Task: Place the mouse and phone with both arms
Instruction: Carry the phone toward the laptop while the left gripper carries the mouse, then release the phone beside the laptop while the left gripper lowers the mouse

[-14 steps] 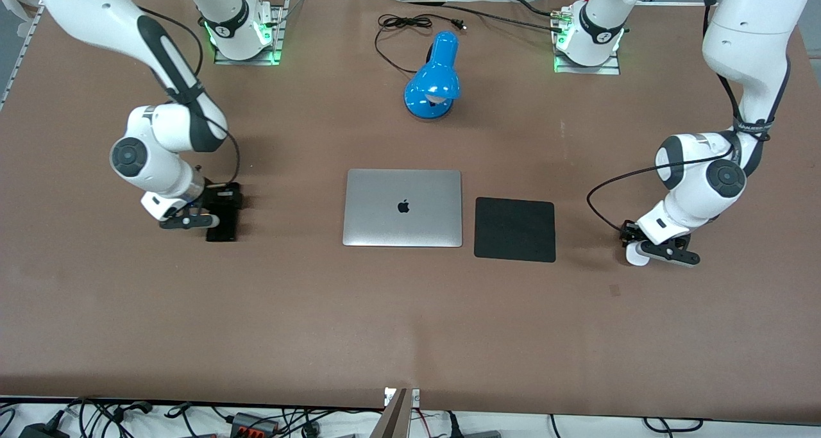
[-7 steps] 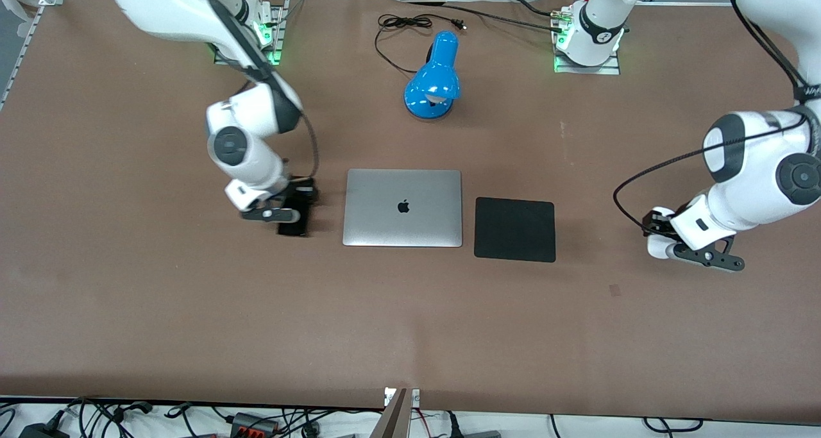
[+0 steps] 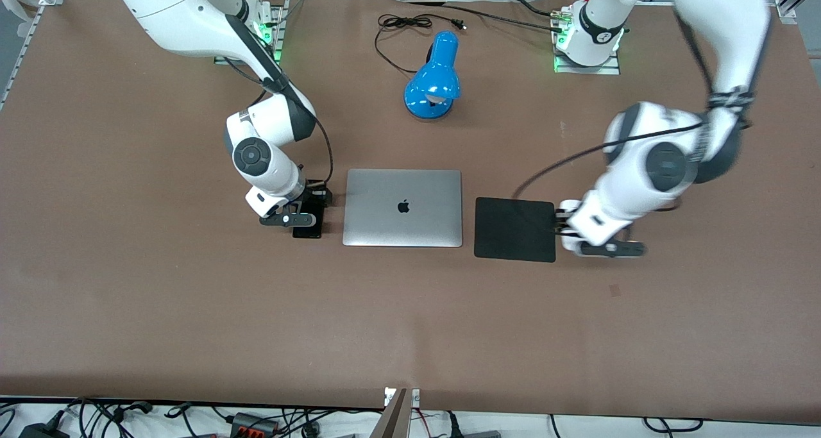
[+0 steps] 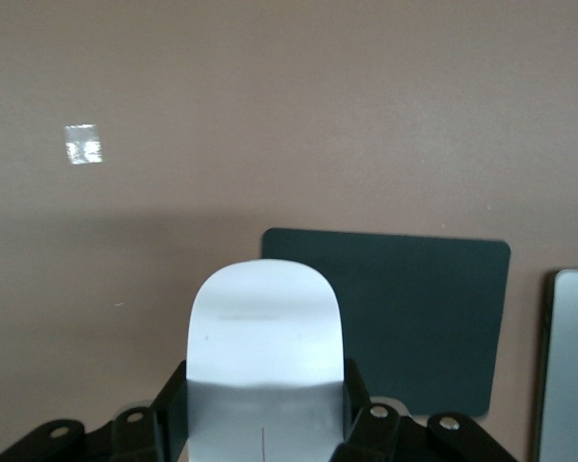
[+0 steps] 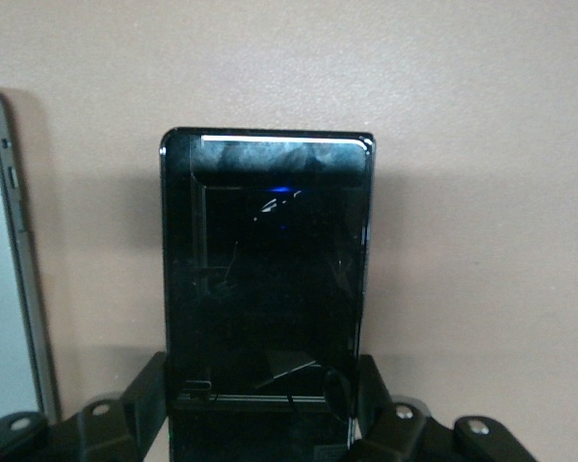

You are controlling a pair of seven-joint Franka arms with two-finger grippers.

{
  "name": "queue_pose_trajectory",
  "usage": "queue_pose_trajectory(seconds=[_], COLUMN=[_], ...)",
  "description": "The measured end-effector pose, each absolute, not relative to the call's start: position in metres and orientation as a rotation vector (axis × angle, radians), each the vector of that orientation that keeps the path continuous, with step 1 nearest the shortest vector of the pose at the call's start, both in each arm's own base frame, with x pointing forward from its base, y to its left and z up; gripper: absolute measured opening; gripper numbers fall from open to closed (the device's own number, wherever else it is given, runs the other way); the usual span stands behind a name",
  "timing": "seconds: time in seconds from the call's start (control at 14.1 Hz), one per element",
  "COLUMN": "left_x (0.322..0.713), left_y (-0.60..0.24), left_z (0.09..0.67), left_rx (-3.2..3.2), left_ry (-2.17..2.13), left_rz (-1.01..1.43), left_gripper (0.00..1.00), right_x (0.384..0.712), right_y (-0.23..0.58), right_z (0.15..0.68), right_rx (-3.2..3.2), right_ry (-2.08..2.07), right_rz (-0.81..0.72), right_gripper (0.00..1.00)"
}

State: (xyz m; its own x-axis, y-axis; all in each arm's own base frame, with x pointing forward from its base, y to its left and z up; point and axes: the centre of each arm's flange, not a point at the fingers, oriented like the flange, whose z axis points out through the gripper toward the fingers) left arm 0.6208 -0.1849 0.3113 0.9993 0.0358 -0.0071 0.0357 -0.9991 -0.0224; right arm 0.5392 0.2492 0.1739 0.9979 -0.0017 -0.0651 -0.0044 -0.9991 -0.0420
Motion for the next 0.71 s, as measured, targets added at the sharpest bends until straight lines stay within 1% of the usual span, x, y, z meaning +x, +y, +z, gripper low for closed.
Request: queue_pose_trajectory(seconds=[0.14, 0.21, 0.28, 0.43, 0.5, 0.57, 0.71], left_x=[0.613, 0.608, 0.603, 0.590, 0.584, 0.580, 0.578], left_y=[-0.212, -0.222, -0.231, -0.244, -0.250, -0.254, -0.256], left_z=[0.272, 0.252, 0.233, 0.205, 0.196, 0.191, 0.186], left_rx=[-3.104, -3.117, -3.129, -3.112, -3.086, -3.057, -3.022], left_ry=[-0.104, -0.123, -0.153, -0.184, -0.177, -0.160, -0.154], left_rz=[-0.041, -0.075, -0.099, -0.101, -0.111, -0.133, -0.169], left_gripper=[0.62, 0.62, 0.62, 0.62, 0.62, 0.62, 0.62], right_x=[0.539, 0.539, 0.540, 0.556, 0.569, 0.583, 0.603], right_y=[0.250, 0.249, 0.249, 0.236, 0.221, 0.199, 0.140], right_z=[0.173, 0.173, 0.175, 0.195, 0.218, 0.252, 0.344], right_rx=[-3.098, -3.098, -3.097, -3.089, -3.089, -3.096, -3.116], right_ry=[0.003, 0.003, 0.007, 0.047, 0.084, 0.130, 0.238], right_rz=[0.104, 0.103, 0.097, 0.044, 0.016, -0.004, -0.022], right_gripper=[0.80, 0.82, 0.82, 0.98, 1.00, 1.00, 1.00])
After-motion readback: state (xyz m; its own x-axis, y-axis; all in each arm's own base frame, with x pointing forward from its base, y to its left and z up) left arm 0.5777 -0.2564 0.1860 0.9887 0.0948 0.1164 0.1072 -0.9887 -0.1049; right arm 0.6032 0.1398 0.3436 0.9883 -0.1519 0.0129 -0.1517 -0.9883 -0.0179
